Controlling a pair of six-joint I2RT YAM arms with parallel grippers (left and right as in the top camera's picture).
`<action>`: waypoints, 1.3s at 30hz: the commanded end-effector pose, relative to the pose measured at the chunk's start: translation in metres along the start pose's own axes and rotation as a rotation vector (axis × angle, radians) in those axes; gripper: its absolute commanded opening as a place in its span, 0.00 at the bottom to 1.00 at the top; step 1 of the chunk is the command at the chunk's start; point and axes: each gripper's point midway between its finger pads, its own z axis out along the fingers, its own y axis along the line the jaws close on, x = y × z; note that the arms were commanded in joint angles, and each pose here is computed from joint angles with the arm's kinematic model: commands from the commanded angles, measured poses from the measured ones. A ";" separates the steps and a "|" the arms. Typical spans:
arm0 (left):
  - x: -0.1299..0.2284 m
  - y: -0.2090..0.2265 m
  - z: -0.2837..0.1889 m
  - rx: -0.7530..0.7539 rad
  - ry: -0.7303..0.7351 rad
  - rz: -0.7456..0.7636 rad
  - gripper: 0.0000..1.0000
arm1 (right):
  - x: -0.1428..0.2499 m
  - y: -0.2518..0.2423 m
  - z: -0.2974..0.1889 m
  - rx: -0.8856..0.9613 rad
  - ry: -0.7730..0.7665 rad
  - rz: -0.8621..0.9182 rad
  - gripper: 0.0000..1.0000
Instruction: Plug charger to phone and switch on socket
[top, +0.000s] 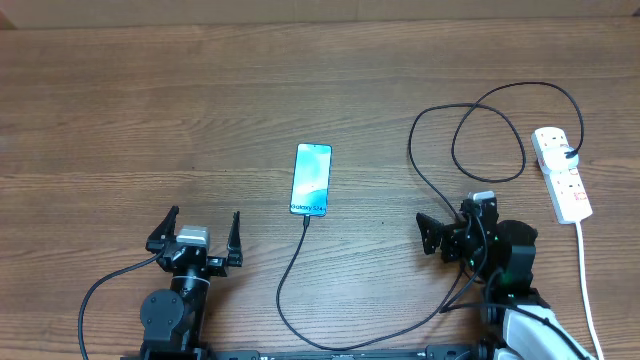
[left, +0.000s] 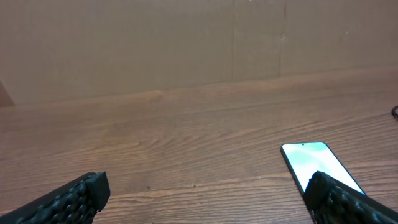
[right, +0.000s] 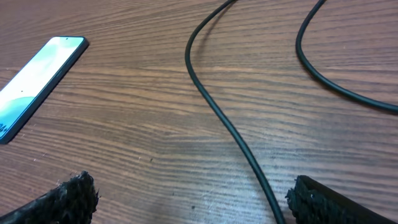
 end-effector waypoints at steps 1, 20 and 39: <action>-0.001 0.002 0.000 -0.008 -0.007 0.015 1.00 | 0.001 0.004 -0.005 -0.010 -0.023 -0.025 1.00; -0.001 0.002 0.000 -0.008 -0.007 0.015 1.00 | -0.001 0.010 -0.019 -0.014 -0.060 -0.039 1.00; -0.001 0.002 0.000 -0.008 -0.007 0.015 1.00 | -0.007 0.017 -0.036 -0.014 -0.098 -0.054 1.00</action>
